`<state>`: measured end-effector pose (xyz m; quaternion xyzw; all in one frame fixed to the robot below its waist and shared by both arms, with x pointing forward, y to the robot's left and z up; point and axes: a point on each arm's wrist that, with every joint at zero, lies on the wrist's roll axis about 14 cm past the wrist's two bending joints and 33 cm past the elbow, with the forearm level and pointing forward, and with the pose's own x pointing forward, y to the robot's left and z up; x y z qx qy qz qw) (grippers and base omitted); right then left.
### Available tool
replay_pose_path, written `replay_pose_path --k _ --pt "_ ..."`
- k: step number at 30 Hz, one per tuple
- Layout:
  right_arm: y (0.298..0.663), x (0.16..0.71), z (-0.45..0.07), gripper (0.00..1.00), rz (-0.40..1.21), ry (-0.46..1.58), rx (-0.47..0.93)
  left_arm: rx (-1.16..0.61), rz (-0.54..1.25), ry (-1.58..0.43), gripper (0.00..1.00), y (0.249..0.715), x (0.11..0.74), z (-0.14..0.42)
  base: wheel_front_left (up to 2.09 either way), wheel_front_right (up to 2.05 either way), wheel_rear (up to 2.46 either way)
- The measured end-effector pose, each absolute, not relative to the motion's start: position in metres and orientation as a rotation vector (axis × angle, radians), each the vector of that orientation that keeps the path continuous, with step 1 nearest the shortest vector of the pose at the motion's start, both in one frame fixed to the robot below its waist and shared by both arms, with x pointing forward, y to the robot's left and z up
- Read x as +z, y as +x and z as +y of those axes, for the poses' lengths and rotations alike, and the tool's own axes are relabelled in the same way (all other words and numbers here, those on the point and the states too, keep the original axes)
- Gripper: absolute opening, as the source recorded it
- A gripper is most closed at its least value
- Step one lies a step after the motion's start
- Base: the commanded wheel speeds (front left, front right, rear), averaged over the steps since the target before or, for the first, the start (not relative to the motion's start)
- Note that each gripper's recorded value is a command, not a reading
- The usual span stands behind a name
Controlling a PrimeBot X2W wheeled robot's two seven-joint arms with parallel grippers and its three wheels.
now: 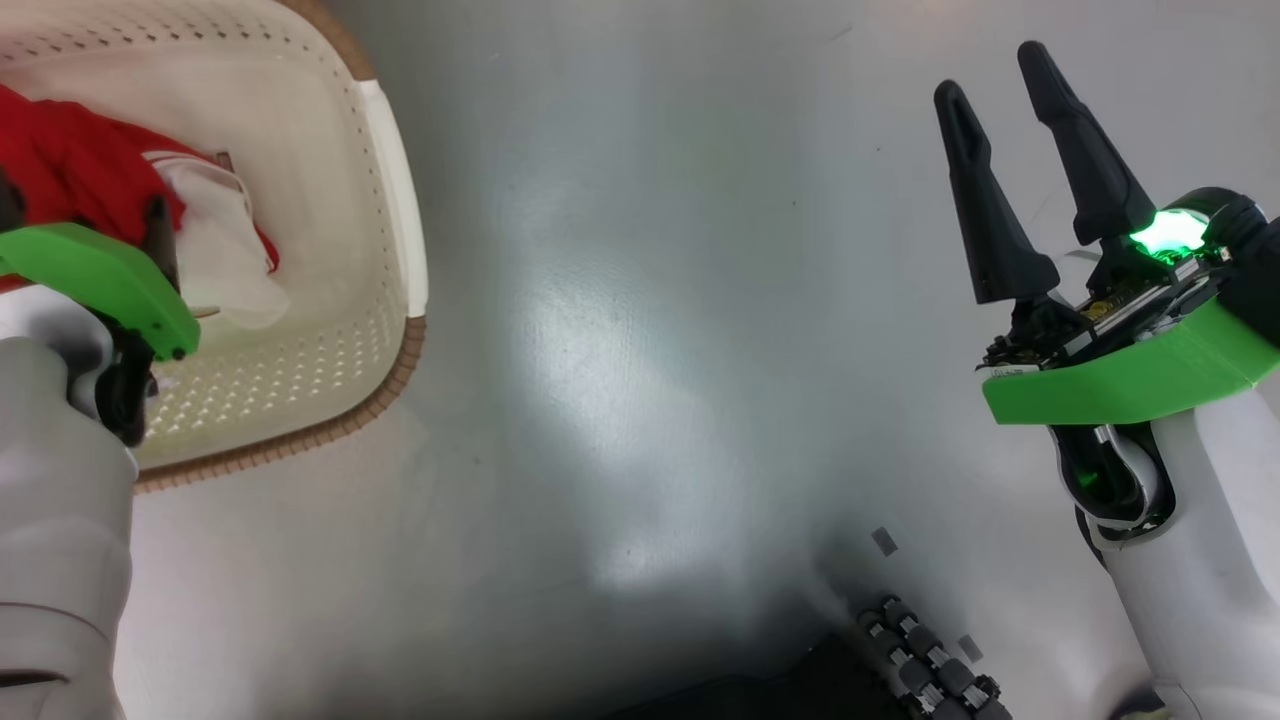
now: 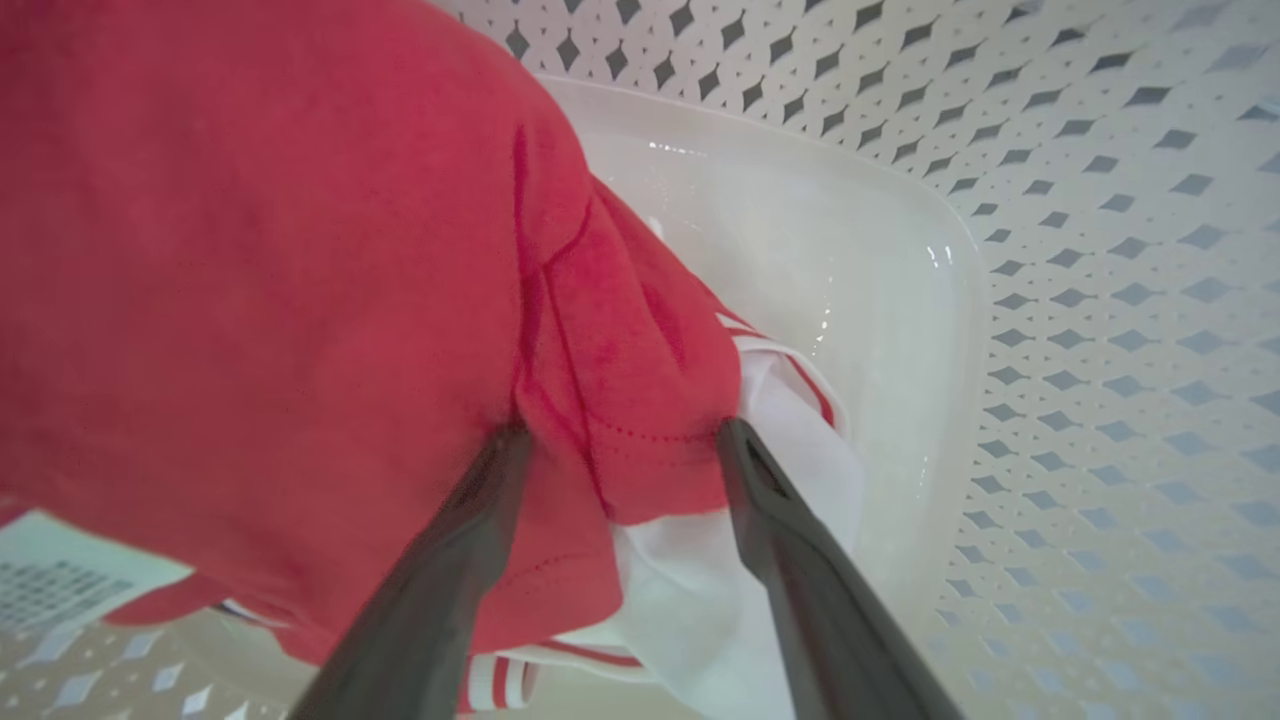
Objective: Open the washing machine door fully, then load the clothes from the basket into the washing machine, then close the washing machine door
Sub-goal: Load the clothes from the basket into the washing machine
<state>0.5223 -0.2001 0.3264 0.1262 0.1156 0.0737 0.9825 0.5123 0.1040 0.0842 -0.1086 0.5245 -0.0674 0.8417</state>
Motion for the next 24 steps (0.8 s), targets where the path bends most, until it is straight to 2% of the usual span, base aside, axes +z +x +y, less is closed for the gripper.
replay_pose_path --k 1,2,3,5,6,7,24 --pt "0.522 0.326 -0.201 1.0 0.233 0.252 0.147 -0.145 1.118 -0.229 0.99 0.511 0.082 0.103 0.0 0.0 0.0" --pt "0.522 0.325 -0.202 1.0 0.236 0.251 0.145 -0.148 1.127 -0.228 0.84 0.509 0.081 0.102 0.0 0.0 0.0" --pt "0.521 0.325 -0.202 1.0 0.238 0.249 0.143 -0.15 1.137 -0.227 0.48 0.508 0.079 0.102 0.0 0.0 0.0" --pt "0.52 0.323 -0.203 1.0 0.241 0.248 0.14 -0.152 1.15 -0.228 0.36 0.506 0.076 0.101 0.0 0.0 0.0" --pt "0.52 0.323 -0.204 1.0 0.242 0.248 0.138 -0.152 1.151 -0.23 0.14 0.505 0.075 0.101 0.0 0.0 0.0" --pt "0.52 0.323 -0.204 1.0 0.243 0.248 0.137 -0.154 1.152 -0.229 0.0 0.505 0.075 0.1 0.0 0.0 0.0" --pt "0.521 0.333 -0.201 1.0 0.222 0.254 0.139 -0.131 1.074 -0.238 0.0 0.518 0.09 0.105 0.0 0.0 0.0"
